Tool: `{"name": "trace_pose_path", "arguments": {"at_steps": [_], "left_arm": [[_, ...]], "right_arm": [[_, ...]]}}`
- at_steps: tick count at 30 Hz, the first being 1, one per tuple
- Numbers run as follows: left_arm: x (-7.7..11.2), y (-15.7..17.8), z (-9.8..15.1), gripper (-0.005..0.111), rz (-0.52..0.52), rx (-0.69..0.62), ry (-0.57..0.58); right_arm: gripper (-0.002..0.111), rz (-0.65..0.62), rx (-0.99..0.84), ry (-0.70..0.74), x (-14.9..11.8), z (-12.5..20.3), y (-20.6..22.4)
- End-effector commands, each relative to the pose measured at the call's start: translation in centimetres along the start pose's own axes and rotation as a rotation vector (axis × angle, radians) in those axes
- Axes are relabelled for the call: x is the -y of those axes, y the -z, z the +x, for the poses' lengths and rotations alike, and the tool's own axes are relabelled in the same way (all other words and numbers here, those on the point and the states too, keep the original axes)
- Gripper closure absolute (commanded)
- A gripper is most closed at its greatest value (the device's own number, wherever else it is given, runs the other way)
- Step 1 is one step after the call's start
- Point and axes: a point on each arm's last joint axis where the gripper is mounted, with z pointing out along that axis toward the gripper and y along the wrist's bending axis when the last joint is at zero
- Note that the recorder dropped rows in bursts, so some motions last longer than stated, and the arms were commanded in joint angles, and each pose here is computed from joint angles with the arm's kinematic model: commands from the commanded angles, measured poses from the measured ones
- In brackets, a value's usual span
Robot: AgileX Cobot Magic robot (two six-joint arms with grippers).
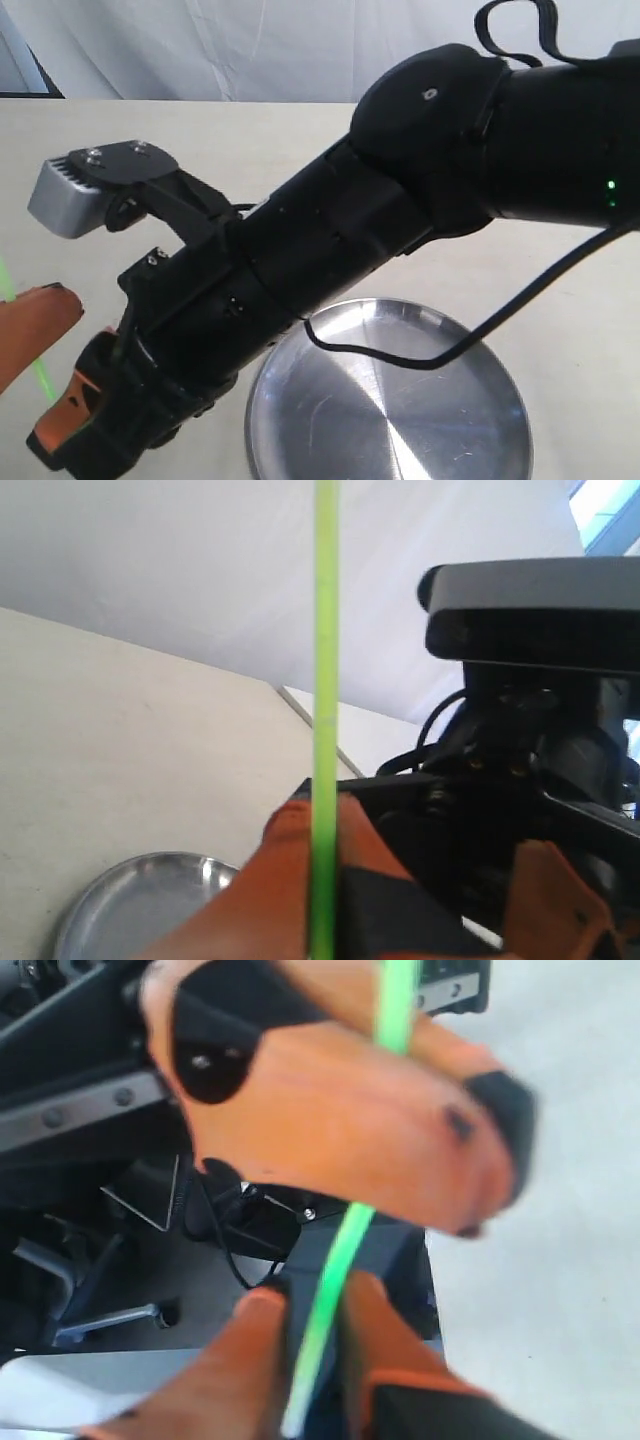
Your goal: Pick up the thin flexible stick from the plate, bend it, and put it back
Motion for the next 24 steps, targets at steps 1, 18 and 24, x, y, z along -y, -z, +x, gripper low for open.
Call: {"name": "trace_pose_path", "arguments": {"at_steps": [1,18,24], "left_arm": [[-0.3,-0.1,0.2,0.106,-0.015,-0.01,0.044],[0.1,0.0,-0.4,0.106,0.031,0.061,0.233],[-0.4,0.0,-0.3,0.098,-0.024,0.056,0.208]], "right_arm": [[0.056,0.002,-0.017,-0.021,0.9,0.2,-1.3],[0.109,0.007,-0.004,-0.062,4.3,1.1,-4.2],[0.109,-0.091,-0.015,-0.028,2.2,0.7,-3.1]]}}
